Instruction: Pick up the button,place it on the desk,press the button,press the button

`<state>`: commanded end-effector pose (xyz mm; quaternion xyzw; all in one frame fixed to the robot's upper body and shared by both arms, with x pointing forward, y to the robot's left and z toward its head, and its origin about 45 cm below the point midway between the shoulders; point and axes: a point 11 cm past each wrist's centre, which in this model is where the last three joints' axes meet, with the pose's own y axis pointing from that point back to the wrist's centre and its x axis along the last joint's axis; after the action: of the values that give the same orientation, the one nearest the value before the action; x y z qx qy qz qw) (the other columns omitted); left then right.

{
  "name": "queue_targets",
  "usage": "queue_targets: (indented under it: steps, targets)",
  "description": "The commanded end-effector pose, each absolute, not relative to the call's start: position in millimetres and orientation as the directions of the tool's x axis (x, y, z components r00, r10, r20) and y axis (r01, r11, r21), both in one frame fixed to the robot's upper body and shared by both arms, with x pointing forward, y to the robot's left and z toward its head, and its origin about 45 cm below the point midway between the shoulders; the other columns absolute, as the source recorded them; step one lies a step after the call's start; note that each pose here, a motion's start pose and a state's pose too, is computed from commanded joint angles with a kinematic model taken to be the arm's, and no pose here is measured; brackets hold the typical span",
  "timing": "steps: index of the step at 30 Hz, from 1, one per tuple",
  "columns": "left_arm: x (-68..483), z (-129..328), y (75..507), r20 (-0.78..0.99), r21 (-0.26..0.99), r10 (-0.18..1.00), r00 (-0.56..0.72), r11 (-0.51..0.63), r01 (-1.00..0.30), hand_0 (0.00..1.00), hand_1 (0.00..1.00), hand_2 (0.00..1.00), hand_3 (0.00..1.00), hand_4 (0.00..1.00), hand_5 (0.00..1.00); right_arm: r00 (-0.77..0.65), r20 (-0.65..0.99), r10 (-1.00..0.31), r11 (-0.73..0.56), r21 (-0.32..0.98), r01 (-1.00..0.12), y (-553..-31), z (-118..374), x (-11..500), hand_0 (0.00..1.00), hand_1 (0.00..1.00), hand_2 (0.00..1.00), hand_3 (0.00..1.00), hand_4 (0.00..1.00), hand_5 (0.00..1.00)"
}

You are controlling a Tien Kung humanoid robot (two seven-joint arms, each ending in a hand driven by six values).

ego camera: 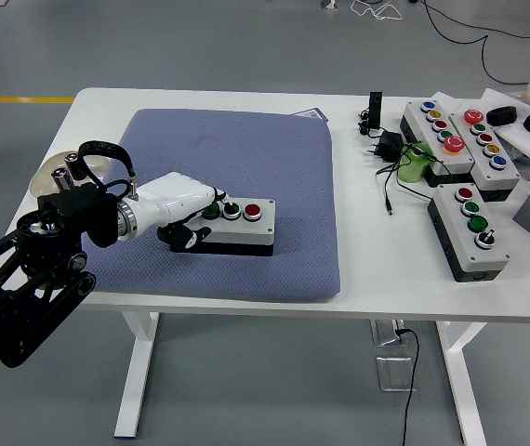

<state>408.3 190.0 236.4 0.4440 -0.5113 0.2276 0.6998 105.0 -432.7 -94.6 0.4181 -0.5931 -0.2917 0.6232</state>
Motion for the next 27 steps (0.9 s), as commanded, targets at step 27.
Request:
queue_targets:
  steps: [27]
  targets:
    - [417.7,248.1,156.4,0.941,0.324,-0.103,0.322,0.548,-0.771,0.021,0.002,0.044,0.754,0.559,0.002,0.130,0.496,-0.858,0.481,0.867,-0.131,-433.4,-94.6,103.9,0.640,0.567,0.618,0.626,0.231,0.237]
